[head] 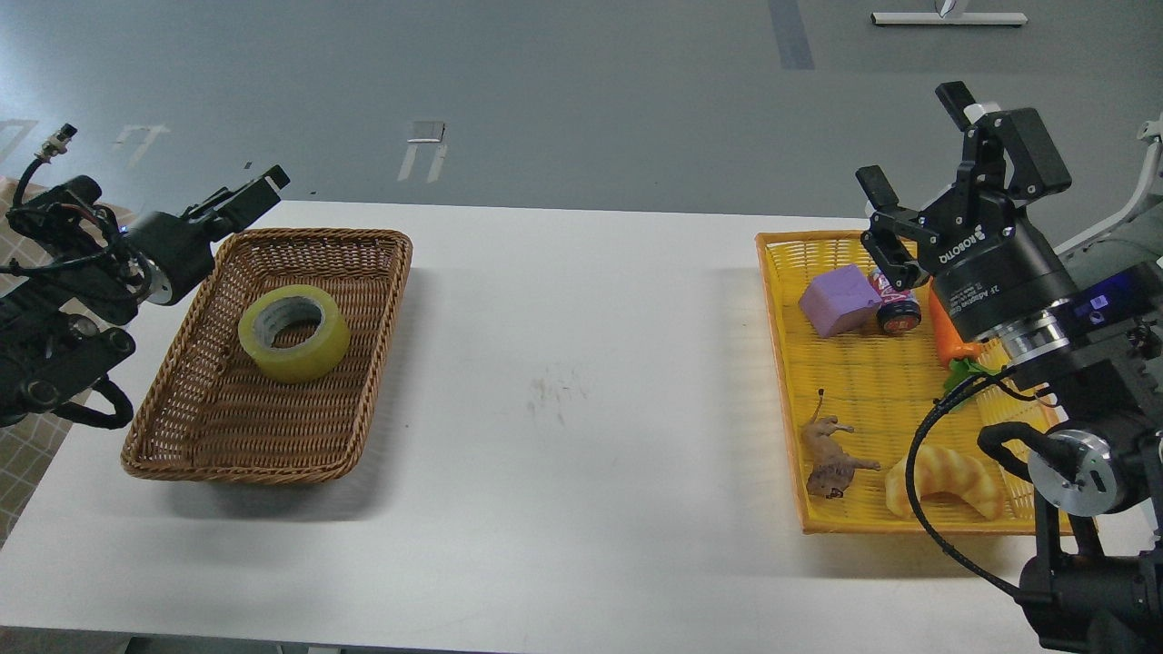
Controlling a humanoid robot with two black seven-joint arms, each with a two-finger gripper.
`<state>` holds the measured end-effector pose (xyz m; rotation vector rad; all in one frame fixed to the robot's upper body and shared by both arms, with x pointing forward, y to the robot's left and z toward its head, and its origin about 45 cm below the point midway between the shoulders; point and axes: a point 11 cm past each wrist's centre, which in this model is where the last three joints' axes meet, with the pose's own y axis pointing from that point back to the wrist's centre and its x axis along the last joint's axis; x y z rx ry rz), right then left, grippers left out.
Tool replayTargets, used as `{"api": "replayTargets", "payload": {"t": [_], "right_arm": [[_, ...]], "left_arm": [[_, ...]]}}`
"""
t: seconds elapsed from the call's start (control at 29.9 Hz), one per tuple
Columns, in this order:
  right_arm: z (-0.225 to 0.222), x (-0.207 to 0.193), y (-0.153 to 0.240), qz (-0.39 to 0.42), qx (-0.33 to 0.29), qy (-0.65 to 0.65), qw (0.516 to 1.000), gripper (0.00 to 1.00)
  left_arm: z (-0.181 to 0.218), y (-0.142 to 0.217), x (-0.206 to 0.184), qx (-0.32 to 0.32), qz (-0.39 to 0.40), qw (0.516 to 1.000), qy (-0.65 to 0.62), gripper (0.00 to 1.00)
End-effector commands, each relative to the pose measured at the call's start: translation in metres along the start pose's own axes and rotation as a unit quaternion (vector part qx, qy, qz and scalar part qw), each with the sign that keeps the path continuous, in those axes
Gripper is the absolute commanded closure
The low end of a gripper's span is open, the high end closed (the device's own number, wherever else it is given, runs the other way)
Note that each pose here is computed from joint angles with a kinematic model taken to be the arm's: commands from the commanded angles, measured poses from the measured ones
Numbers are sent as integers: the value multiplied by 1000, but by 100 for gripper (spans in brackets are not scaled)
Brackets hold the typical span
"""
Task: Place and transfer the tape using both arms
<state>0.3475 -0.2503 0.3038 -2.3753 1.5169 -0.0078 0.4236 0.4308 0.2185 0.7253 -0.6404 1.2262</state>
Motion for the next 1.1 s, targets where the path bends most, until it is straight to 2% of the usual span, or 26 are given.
{"api": "replayTargets", "payload": {"t": [0.0,0.17,0.27,0.37,0.47,0.6,0.7,0.87,1.07], "right_arm": [[-6,-1,-2,-1,13,2,1000,0],[-12,-1,-3,1,21,5,1000,0],[-16,2,-4,4,27,6,1000,0],[-18,2,-6,1,30,7,1000,0],[-18,3,-6,4,29,8,1000,0],[-22,5,-7,7,35,9,999,0],[-25,4,-9,3,39,10,999,0],[-39,0,-20,-8,57,17,998,0],[-47,-4,-27,-15,68,21,997,0]], "left_arm": [[25,-20,6,-20,34,994,97,2],[56,-37,29,-58,50,973,219,2],[86,-47,50,-103,48,952,283,2],[134,-53,79,-175,48,928,325,2],[170,-45,96,-234,31,910,341,2],[238,-8,119,-342,-20,875,342,2],[269,14,133,-379,-33,860,342,2],[267,30,134,-359,-55,868,338,2],[255,50,98,-330,-83,848,407,2]]}}
